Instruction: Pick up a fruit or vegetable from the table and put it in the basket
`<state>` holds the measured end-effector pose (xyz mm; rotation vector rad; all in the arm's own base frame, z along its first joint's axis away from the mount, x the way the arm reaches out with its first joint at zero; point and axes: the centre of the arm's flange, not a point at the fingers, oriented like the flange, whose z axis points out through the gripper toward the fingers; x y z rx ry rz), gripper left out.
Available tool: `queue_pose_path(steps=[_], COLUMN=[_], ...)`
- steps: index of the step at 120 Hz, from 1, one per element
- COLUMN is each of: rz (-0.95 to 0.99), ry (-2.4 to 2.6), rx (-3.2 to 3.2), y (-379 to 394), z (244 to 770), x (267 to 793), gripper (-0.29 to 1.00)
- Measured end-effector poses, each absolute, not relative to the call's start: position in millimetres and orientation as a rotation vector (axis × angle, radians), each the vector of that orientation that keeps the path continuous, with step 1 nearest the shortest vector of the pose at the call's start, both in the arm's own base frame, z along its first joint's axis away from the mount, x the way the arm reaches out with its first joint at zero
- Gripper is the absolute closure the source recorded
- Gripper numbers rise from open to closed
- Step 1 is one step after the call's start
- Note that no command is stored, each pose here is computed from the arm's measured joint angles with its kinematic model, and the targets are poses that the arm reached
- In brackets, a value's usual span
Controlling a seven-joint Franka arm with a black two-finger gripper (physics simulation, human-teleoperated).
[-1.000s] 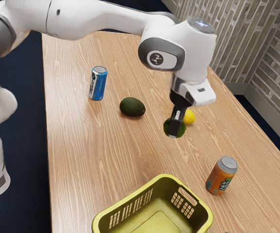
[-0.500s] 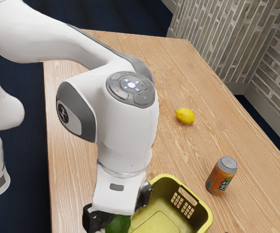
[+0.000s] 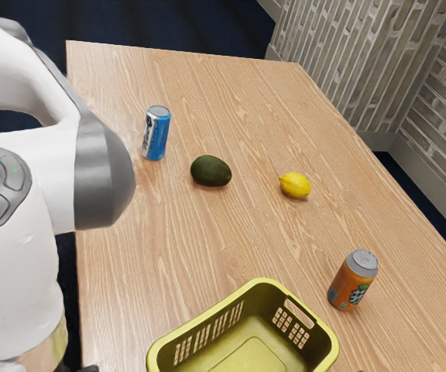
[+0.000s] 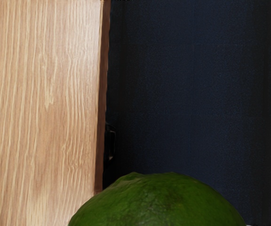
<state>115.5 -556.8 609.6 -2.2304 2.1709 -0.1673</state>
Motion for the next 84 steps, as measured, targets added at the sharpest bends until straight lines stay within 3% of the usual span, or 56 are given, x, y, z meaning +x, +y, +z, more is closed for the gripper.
queue_pose_path(steps=[23,39,51,62,74,84], rz=[-0.152,-0.145,-0.154,-0.143,-0.122,-0.105], ry=[2.217,2.127,1.929,1.602,1.001,0.619], rx=[-2.177,-2.255,-2.423,-2.619,-2.874,-2.969], y=[-562,-556,-526,-462,-279,-137], z=[605,603,608,603,602,604], x=[93,135,225,350,513,567], gripper=[0.49,0.49,0.49,0.49,0.49,0.48])
